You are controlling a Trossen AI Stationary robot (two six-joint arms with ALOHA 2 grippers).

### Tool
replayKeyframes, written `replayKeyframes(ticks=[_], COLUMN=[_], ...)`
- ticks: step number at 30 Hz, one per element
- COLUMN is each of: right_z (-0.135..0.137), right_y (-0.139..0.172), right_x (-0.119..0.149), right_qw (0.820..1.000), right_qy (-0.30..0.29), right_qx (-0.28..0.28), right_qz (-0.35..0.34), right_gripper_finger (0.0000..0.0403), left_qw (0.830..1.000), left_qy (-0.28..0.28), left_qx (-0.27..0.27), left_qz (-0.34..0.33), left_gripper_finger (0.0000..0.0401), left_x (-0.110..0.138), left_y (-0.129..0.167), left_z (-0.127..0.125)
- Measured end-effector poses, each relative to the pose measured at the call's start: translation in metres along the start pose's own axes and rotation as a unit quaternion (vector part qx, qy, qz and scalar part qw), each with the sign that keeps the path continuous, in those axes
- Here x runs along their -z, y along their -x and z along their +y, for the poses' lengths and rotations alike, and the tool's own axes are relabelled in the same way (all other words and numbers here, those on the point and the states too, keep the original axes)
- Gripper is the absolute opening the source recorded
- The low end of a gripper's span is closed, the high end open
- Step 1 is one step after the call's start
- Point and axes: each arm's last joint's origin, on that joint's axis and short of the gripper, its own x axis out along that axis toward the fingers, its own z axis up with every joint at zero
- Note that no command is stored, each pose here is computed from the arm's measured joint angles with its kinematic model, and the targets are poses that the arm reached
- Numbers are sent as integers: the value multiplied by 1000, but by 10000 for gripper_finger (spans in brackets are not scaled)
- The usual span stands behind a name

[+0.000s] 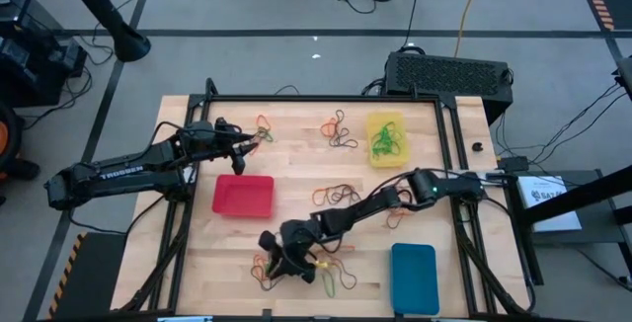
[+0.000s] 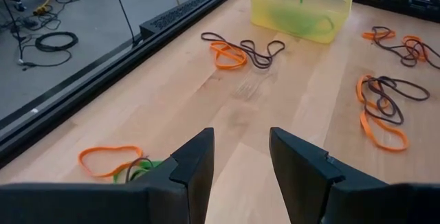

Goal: Sort rubber bands into baskets
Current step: Put the green rubber band into the yellow bin

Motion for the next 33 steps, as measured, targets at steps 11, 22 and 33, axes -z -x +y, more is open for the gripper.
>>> replayKeyframes(ticks=[11,22,33], right_z=[-4,4,4], right_y=[5,-1,-4], right_x=[14,31,43], right_qw=[995,993,992], right_qy=[-67,-74,-98], right_qx=[24,10,21], right_qz=[69,89,82], right_gripper_finger=[54,54,54], left_qw=[1000,1000,1000], left_qy=[0,3,3], left_qx=[-1,-1,-1], left_qz=[23,23,31], left_gripper_finger=[148,148,148], left_x=[4,4,6], left_y=[0,0,0], left_z=[0,0,0])
